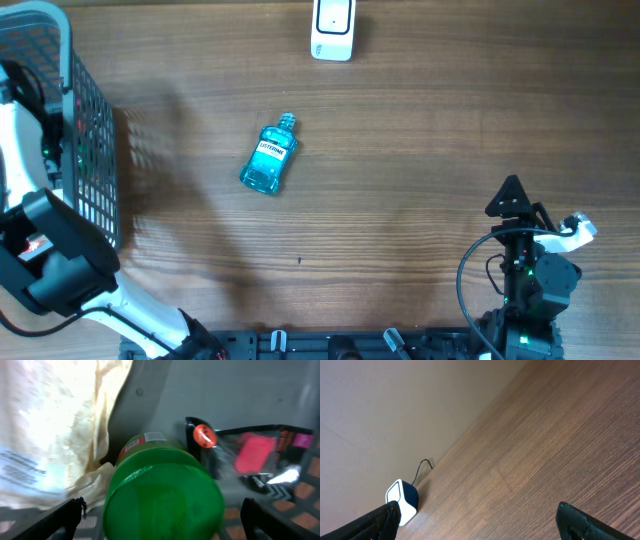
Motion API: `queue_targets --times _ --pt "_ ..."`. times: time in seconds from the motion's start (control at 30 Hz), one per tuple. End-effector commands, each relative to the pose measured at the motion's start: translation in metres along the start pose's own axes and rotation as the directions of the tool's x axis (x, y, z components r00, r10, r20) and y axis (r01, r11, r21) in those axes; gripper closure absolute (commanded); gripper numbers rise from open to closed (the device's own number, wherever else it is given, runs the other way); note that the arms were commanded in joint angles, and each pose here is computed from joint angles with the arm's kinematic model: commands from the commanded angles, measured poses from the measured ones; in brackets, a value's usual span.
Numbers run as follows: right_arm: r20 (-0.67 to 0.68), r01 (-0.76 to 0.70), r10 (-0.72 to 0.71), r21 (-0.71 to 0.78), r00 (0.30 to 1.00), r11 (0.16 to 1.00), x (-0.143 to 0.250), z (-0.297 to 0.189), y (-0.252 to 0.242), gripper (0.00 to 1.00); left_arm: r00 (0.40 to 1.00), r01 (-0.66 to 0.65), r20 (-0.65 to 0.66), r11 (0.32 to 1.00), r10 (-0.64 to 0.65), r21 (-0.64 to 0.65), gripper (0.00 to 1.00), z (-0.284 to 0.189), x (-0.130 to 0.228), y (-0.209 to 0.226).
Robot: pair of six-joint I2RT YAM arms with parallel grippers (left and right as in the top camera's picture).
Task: Scan the item barcode
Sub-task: 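Return the left gripper into the basket and grasp the green container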
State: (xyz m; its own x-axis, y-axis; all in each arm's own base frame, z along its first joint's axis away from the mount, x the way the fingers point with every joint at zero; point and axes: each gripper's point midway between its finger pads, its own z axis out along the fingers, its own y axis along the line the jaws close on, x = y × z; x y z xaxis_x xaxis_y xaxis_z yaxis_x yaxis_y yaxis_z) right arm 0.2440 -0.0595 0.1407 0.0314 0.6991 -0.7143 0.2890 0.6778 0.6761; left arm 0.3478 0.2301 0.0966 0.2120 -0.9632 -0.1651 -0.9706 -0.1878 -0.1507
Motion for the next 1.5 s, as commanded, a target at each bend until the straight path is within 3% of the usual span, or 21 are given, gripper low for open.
queue_targets --times 0.0,0.17,0.27,0.33,0.47,0.67,0.73,0.93,1.0,1.17,1.47 --pt "0.024 0.018 -0.018 0.008 1.000 1.000 -0.005 -0.001 -0.001 0.00 0.999 0.029 0.016 1.000 -0.029 -0.012 0.00 0.016 0.003 0.006" --pt "0.024 0.018 -0.018 0.008 1.000 1.000 -0.005 -0.001 -0.001 0.00 0.998 0.030 0.059 0.999 -0.029 -0.019 0.01 0.021 -0.003 0.008" --pt "0.024 0.018 -0.018 0.008 1.000 1.000 -0.005 -0.001 -0.001 0.00 0.998 0.029 0.061 0.999 -0.027 -0.027 0.12 0.024 -0.004 0.009" --pt "0.024 0.017 -0.018 0.008 1.000 1.000 -0.005 -0.001 -0.001 0.00 0.998 0.028 0.059 0.999 -0.026 -0.031 0.30 0.025 -0.003 0.010" --pt "0.024 0.017 -0.018 0.008 1.000 1.000 -0.005 -0.001 -0.001 0.01 0.998 0.028 0.059 0.999 -0.026 -0.031 0.46 0.025 -0.003 0.010" --pt "0.024 0.017 -0.018 0.008 1.000 1.000 -0.005 -0.001 -0.001 0.00 0.998 0.027 0.051 0.999 -0.025 -0.036 0.49 0.025 -0.001 0.011" --pt "0.024 0.017 -0.018 0.008 1.000 1.000 -0.005 -0.001 -0.001 0.00 0.999 0.026 0.044 0.999 -0.025 -0.038 0.55 0.023 0.000 0.013" --pt "0.024 0.018 -0.018 0.008 1.000 1.000 -0.005 -0.001 -0.001 0.00 0.998 0.034 0.044 0.999 -0.035 0.019 0.54 -0.001 -0.004 0.008" --pt "0.024 0.017 -0.018 0.008 1.000 1.000 -0.005 -0.001 -0.001 0.00 0.998 0.047 0.042 0.997 -0.050 0.064 0.49 -0.019 -0.009 0.006" --pt "0.024 0.017 -0.018 0.008 1.000 1.000 -0.005 -0.001 -0.001 0.00 0.995 0.091 0.012 0.977 -0.095 0.194 0.50 -0.070 -0.020 0.002" --pt "0.024 0.017 -0.018 0.008 1.000 1.000 -0.005 -0.001 -0.001 0.00 0.987 0.148 -0.024 0.844 -0.159 0.516 0.48 -0.192 -0.036 0.015"
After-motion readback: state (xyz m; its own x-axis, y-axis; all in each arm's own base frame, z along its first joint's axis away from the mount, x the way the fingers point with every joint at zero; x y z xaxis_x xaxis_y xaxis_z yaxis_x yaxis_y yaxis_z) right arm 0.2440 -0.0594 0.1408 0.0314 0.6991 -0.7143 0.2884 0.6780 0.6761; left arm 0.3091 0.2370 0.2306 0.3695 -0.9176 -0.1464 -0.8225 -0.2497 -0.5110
